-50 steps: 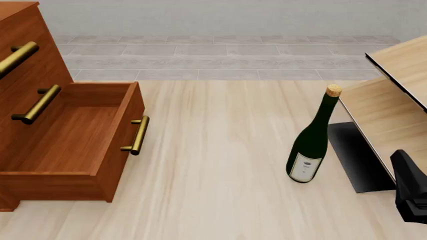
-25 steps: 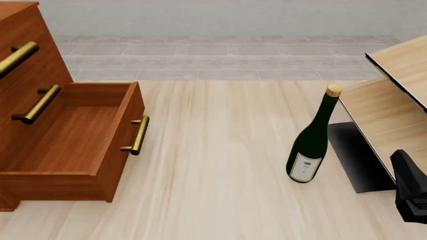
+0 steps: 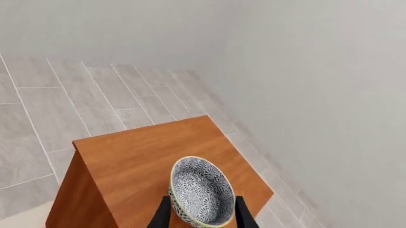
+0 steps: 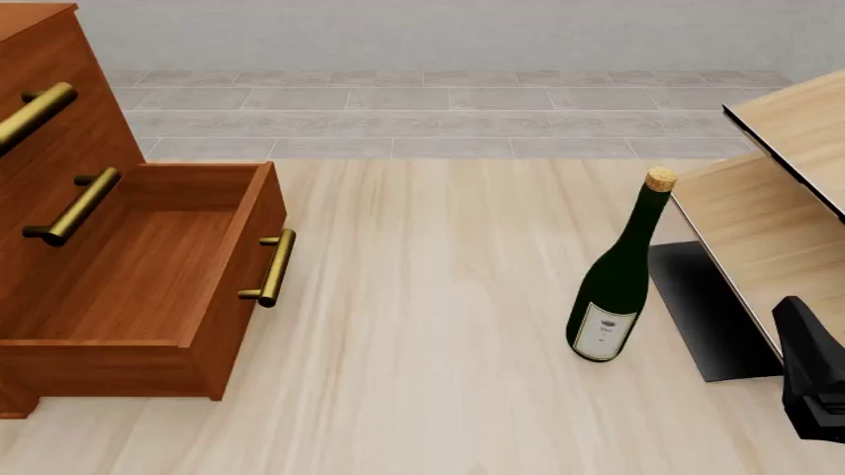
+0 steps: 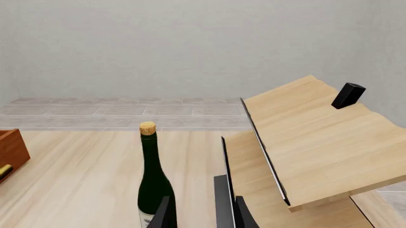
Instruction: Put the bowl on top of the cabinet.
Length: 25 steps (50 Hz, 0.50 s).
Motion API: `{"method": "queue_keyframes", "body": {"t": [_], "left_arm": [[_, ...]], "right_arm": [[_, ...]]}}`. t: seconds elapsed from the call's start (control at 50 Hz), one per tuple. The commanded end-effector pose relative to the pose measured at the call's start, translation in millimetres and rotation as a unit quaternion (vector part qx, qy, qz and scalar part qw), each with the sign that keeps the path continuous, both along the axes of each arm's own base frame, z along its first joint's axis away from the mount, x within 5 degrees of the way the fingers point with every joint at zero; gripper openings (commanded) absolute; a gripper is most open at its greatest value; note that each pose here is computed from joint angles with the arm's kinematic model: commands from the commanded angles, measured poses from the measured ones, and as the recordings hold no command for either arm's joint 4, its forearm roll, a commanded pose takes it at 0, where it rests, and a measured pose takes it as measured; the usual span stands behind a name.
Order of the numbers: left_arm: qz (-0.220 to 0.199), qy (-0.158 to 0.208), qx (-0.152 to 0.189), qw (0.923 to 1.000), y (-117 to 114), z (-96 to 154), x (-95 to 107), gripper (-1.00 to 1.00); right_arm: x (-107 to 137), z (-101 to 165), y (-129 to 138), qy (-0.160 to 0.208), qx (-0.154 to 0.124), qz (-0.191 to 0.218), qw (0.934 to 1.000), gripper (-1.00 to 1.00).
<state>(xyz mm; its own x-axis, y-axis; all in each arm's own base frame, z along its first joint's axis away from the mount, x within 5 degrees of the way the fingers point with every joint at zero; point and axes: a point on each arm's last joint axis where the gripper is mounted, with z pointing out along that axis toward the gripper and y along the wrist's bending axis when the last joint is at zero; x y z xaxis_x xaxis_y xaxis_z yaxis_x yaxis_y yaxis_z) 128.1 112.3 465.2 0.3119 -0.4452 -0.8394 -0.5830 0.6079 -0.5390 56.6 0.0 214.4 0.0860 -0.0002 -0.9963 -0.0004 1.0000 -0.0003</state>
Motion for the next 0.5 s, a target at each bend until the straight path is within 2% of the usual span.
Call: {"method": "queue_keyframes", "body": {"t": [0.02, 0.26, 0.5], "left_arm": [[0.001, -0.018, 0.01, 0.9998, -10.5, 10.2, -12.2, 1.0], [0.005, -0.027, 0.02, 0.9994, -15.9, 14.9, -20.3, 1.0], [-0.016, -0.048, 0.034, 0.9981, -31.8, 24.2, -30.0, 1.0]], "right_arm": [[0.0, 0.0, 0.0, 0.0, 0.0, 0.0, 1.0, 1.0], [0.0, 0.0, 0.0, 0.0, 0.0, 0.0, 1.0, 1.0], [0.0, 0.0, 0.0, 0.0, 0.0, 0.0, 1.0, 1.0]]}}
